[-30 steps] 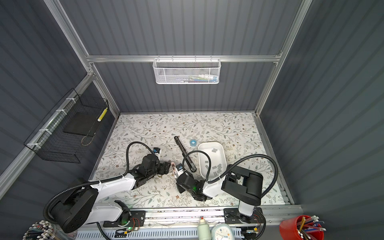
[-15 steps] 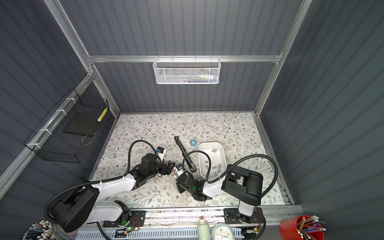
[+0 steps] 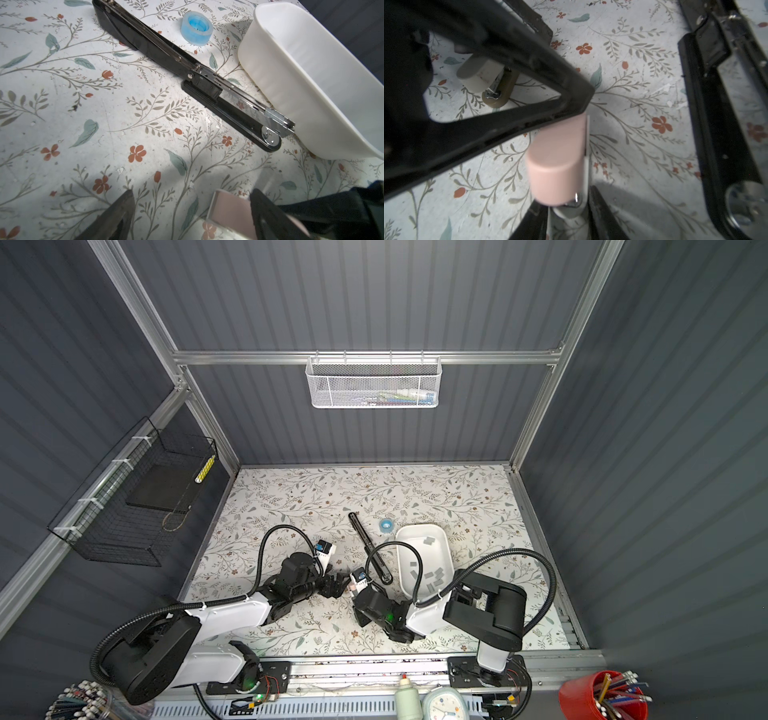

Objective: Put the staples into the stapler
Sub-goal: 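Press the pink stapler's top down over the staples with the right gripper, then lift the right gripper off the closed pink stapler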

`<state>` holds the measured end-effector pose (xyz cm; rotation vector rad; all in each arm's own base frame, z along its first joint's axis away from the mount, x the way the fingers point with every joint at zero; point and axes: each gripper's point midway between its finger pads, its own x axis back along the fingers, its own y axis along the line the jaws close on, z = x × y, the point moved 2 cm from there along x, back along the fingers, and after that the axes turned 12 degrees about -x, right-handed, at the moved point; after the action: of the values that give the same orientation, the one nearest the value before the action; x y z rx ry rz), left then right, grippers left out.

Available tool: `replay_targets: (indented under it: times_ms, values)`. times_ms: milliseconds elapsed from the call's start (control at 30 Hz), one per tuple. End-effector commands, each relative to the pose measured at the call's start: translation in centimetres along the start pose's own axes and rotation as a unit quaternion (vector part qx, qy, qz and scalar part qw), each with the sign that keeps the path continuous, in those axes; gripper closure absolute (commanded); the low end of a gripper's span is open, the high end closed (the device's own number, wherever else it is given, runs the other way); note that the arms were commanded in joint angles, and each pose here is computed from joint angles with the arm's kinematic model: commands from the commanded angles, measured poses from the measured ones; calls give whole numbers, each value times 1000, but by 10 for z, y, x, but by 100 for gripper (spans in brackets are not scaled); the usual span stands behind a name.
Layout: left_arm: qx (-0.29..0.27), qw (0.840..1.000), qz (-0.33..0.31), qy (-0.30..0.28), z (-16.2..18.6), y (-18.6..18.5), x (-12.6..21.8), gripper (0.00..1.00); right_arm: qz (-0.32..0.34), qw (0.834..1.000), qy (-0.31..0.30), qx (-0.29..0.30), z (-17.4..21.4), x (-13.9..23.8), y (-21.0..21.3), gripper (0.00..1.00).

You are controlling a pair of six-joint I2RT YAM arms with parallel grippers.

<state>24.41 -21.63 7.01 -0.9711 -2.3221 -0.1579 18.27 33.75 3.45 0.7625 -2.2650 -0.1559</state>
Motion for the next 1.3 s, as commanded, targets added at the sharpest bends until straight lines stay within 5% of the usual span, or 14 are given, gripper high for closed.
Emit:
replay_targets:
  times_ms: [0, 133, 400, 733, 967, 1267]
  values:
    - [-8, 1000, -3, 1, -2, -1, 5, 12, 6, 1000, -10, -1, -4, 5, -3, 61]
    - [-8, 1000, -5, -15, -7, -2, 16, 11, 4, 1000, -13, -5, -5, 9, -3, 49]
    - [11, 997, -66, -24, -5, 15, 26, 8, -57, 996, -64, 1, -15, 35, 1, 43]
    - [-6, 998, -50, -32, -14, 10, 29, 7, -111, 990, -92, 3, -29, 58, 16, 56]
    - [-3, 997, -61, -38, -22, 11, 38, 7, -53, 993, -104, 1, -56, 65, 14, 67]
    - [15, 996, -84, -34, -37, 15, 61, 7, -24, 995, -92, 21, -68, 53, 22, 67]
